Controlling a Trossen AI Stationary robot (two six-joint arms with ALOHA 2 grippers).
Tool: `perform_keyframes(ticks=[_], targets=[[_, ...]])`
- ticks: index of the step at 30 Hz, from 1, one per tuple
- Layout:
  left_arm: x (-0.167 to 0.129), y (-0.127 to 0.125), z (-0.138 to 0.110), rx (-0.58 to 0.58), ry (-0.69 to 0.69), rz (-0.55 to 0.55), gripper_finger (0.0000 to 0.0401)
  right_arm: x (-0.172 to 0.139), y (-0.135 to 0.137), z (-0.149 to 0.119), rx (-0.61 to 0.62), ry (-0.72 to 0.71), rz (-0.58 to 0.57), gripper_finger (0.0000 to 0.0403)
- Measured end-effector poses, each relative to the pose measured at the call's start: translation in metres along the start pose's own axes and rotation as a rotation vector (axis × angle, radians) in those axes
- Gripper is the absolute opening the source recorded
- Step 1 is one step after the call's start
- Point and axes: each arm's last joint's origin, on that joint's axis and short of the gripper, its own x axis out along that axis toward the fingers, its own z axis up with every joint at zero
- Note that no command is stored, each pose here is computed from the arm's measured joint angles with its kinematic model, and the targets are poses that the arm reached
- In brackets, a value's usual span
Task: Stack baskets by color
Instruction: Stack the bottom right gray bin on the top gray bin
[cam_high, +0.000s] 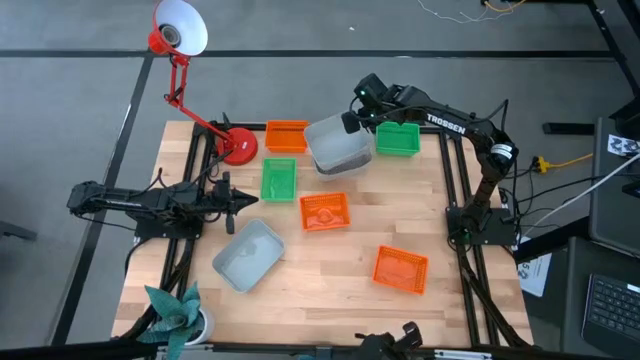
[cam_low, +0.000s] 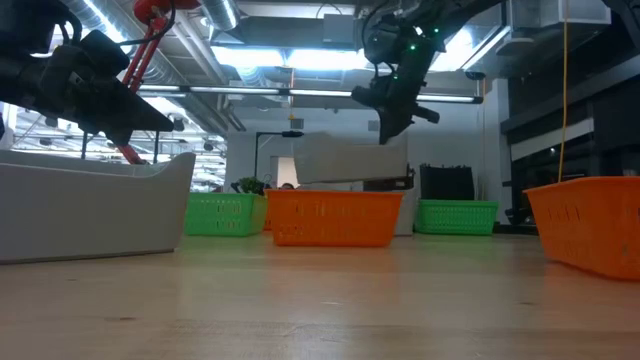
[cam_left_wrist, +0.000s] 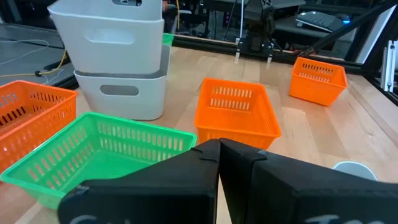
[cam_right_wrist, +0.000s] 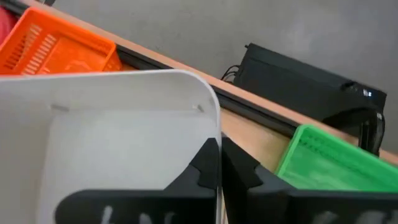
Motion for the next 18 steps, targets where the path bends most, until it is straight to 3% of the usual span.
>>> perform_keyframes(ticks=[18], targets=[[0.0, 0.0, 0.0, -0.024, 0.0, -0.001, 0.0, 0.011, 0.008, -0.02, 0.035, 0.01, -0.072, 0.0]])
